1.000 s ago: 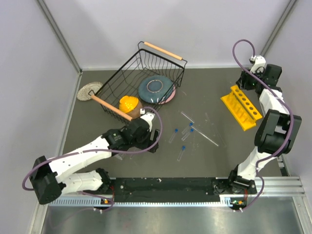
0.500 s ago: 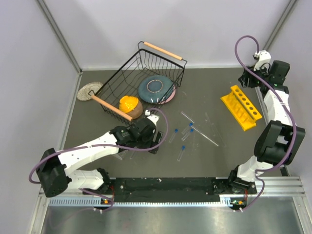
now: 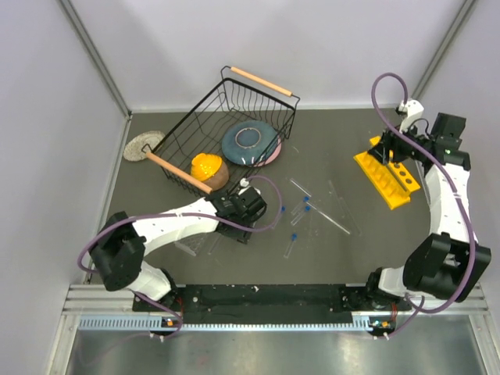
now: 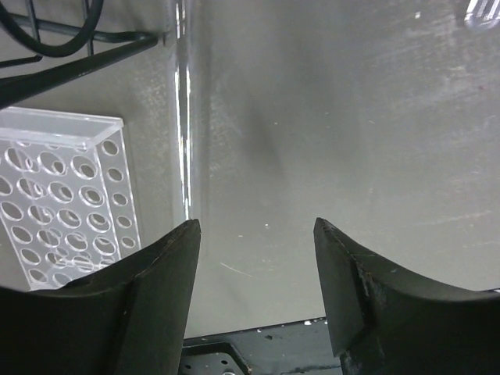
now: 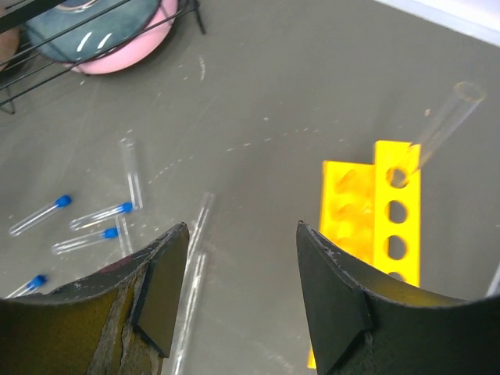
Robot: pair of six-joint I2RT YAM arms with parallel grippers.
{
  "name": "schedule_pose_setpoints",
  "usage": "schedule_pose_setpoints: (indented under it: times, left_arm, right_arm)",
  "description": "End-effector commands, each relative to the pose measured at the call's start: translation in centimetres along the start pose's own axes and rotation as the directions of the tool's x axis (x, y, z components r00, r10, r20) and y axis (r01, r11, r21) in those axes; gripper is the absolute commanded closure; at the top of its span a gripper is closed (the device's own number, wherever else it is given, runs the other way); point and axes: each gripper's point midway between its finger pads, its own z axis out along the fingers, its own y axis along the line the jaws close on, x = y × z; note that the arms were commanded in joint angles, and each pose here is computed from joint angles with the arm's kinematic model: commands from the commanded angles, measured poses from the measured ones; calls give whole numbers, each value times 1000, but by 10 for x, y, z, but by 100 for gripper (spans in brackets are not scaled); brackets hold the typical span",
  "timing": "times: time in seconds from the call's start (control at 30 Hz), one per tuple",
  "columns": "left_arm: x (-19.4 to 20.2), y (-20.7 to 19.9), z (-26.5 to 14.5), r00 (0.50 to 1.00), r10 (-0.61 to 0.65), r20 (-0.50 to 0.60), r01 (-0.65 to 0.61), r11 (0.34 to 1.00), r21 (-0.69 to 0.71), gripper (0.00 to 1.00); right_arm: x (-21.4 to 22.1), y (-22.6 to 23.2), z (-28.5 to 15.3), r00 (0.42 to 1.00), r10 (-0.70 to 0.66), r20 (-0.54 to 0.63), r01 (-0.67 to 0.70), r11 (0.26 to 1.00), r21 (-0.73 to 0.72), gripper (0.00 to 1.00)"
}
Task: Organize the chemistry lab equipment
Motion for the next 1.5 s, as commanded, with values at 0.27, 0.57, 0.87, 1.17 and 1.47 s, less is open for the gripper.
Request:
schedule_pose_setpoints:
  times: [0.27, 0.57, 0.87, 1.17, 1.47]
  left_arm:
    - [31, 25, 8, 993, -113, 15, 114, 990, -83, 41]
    - [38, 33, 24, 990, -135, 38, 139, 984, -114, 43]
    - [38, 43, 28, 991, -126, 46, 132, 978, -159, 44]
    - [37, 52, 24, 994, -96, 52, 104, 974, -199, 38]
    - [37, 49, 38, 997, -78, 1, 76, 971, -227, 37]
  right_arm:
    - [22, 43, -13, 1000, 6, 9, -5, 995, -100, 42]
    - [28, 52, -16, 1000, 20, 10, -19, 993, -117, 42]
    - [35, 58, -18, 999, 31, 7, -30, 992, -124, 42]
    - [38, 61, -18, 999, 44, 2, -43, 990, -131, 42]
    - [37, 62, -20, 999, 43, 6, -42, 991, -128, 42]
